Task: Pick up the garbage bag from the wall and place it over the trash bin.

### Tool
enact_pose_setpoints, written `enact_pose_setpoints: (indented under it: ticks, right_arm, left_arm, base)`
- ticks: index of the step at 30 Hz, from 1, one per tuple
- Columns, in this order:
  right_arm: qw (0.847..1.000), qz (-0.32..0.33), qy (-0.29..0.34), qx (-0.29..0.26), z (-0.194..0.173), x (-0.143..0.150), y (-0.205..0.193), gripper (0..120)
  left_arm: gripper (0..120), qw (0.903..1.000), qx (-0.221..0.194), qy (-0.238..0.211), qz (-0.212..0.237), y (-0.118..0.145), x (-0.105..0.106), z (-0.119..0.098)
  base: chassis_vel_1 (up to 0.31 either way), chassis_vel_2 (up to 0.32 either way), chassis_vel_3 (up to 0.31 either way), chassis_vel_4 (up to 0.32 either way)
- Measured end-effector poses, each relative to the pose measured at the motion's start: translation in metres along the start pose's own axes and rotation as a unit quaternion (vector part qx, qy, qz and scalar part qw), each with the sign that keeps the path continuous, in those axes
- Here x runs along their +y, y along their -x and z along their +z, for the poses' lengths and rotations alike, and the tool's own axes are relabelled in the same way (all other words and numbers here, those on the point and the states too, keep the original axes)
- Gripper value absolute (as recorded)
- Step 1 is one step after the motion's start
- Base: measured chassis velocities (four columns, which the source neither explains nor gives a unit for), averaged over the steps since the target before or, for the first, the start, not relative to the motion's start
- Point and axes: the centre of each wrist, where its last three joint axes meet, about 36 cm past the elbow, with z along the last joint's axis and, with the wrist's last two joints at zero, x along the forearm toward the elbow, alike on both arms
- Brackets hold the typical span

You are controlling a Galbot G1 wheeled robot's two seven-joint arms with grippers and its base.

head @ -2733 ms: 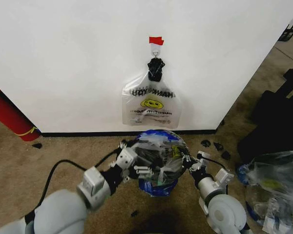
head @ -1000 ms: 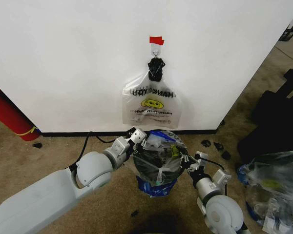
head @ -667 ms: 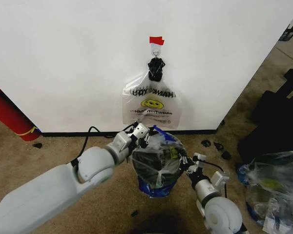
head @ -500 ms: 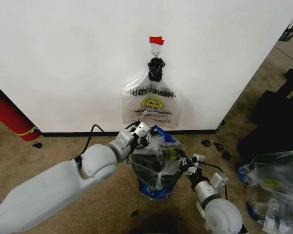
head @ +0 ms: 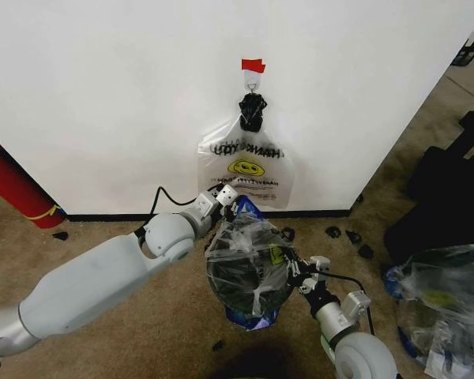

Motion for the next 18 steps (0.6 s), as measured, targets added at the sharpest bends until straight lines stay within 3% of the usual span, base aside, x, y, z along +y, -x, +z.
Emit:
enact_pose_setpoints:
  ticks: [10, 18]
  right_arm:
    - [0.999, -0.038, -0.019, -0.015, 0.007, -0.009, -0.006, 1]
    - [0.999, -0.039, -0.02, -0.019, 0.007, -0.009, -0.007, 1]
  left_arm:
    - [0, 0.9993, 0.037, 0.003, 0.007, 0.021, 0.017, 0.024]
    - [0, 0.9976, 0.065, 0.024, 0.007, 0.017, 0.02, 0.035]
  base:
    - [0.0, 0.0, 0.0, 0.0]
    - [0.0, 0.0, 0.0, 0.0]
